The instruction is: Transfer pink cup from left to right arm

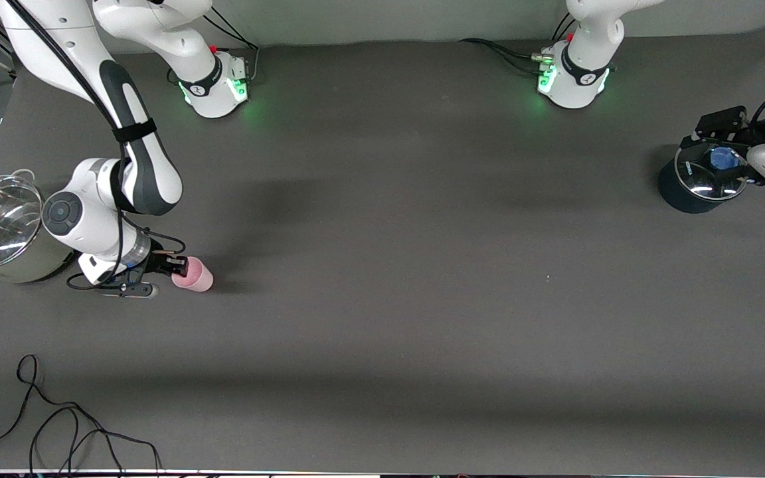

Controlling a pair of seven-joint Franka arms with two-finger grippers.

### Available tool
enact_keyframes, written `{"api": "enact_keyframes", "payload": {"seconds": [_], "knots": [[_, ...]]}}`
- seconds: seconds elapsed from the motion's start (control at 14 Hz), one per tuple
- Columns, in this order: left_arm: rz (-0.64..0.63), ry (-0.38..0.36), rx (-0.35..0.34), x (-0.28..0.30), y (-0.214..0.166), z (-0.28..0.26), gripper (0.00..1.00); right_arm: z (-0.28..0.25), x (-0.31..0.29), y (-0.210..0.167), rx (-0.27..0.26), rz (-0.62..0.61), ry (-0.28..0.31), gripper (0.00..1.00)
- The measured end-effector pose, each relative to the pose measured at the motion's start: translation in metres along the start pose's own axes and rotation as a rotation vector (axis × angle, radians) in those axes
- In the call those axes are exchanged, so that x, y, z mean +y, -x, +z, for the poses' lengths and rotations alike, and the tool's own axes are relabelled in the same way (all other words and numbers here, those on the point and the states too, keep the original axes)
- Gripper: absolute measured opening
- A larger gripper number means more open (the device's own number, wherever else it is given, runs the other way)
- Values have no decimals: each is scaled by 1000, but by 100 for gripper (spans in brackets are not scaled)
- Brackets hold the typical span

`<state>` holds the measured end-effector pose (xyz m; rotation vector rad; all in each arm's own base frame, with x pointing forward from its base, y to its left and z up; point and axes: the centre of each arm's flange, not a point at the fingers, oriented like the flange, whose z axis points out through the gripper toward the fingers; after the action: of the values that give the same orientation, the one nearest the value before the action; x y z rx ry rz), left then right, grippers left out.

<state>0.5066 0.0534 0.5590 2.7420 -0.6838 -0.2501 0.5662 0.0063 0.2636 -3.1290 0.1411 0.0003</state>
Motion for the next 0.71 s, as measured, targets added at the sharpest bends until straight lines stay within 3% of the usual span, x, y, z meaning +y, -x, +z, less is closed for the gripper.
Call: {"api": "enact_keyframes", "payload": {"seconds": [0.21, 0.36, 0.57, 0.71], "knots": [[-144, -89, -16, 20, -2, -11, 100, -44, -5, -1, -16, -8, -36, 78], [-223, -128, 13, 32, -10, -22, 100, -98, -9, -3, -36, -20, -72, 99], [-326, -207, 69, 59, -32, -28, 100, -202, -11, -1, -88, -51, -116, 100], [-355, -243, 85, 77, -47, -27, 100, -265, -7, 4, -114, -75, -102, 100]]}}
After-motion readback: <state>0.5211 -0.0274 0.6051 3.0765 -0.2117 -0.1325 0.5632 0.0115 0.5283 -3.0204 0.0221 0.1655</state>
